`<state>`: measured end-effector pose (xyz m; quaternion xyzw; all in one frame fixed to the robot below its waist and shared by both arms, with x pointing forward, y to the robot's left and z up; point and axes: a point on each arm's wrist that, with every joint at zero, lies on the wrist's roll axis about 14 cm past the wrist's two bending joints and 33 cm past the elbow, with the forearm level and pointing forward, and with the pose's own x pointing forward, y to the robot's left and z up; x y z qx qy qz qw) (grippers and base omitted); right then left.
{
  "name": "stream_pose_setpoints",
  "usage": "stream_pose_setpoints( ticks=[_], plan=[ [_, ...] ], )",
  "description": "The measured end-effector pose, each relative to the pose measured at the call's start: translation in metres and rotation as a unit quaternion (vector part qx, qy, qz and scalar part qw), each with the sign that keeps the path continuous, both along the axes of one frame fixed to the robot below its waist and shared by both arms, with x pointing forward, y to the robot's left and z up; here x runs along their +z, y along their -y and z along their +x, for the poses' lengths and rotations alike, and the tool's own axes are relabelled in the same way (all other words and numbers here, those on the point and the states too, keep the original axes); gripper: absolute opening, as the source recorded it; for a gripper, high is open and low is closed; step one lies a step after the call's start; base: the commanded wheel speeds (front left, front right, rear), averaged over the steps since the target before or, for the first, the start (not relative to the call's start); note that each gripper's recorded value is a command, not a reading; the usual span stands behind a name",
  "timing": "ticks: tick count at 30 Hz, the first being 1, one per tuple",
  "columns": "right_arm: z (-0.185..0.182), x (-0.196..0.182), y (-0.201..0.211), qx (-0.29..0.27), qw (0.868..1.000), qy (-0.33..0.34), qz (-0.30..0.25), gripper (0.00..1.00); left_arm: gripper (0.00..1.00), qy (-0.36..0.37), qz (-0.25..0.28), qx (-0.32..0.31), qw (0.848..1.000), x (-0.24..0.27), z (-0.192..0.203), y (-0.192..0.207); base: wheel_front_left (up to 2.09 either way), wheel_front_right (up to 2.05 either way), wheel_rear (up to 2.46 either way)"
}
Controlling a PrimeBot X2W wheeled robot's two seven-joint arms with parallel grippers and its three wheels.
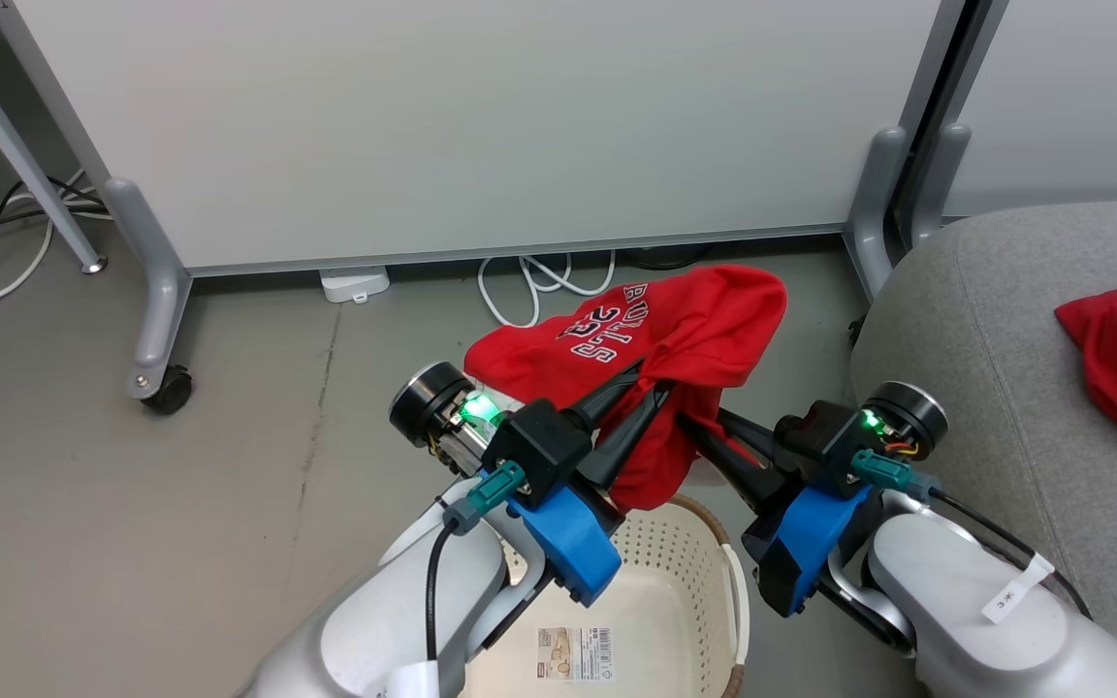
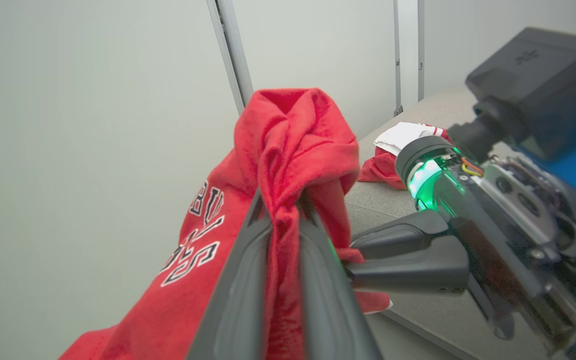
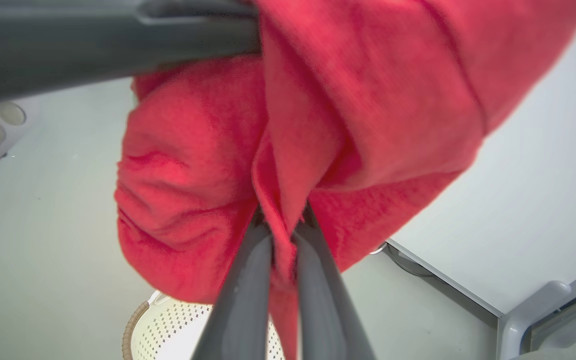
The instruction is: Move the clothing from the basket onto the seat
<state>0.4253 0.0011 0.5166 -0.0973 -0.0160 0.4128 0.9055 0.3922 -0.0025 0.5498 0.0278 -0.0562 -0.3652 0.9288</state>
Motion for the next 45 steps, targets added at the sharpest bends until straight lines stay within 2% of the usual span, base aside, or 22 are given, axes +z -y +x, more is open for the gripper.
stream_pose_setpoints(
  ticks=[9,10,11,23,29,37,45],
  plan=[
    [0.000,0.003,0.001,-0.003,1.000,0.003,0.004,0.00,0.00,0.004,0.001,0.003,1.000,0.002,0.001,-0.001,0.00,0.00,0.00],
    [0.000,0.004,0.001,-0.003,1.000,0.003,0.004,0.00,0.46,0.004,0.001,0.007,1.000,0.002,0.002,-0.002,0.00,0.00,0.00],
    [0.000,0.004,0.001,-0.003,1.000,0.003,0.005,0.00,1.00,0.004,0.000,0.008,1.000,0.002,0.002,-0.002,0.00,0.00,0.00],
    [0.006,0.003,0.007,-0.015,1.000,0.001,0.013,0.00,1.00,0.005,0.003,0.010,1.000,0.000,0.006,-0.002,0.00,0.00,0.00],
    [0.014,0.006,0.021,-0.044,0.999,-0.001,0.030,0.00,1.00,0.005,0.004,0.009,1.000,-0.003,0.010,-0.001,0.00,0.00,0.00],
    [0.024,0.004,0.062,-0.112,0.992,-0.004,0.055,0.00,1.00,-0.003,0.003,-0.016,1.000,-0.011,0.016,0.016,0.00,0.00,0.00],
    [0.025,-0.001,0.125,-0.206,0.976,-0.004,0.072,0.00,1.00,-0.013,0.002,-0.060,0.998,-0.023,0.017,0.046,0.00,0.00,0.00]
  ],
)
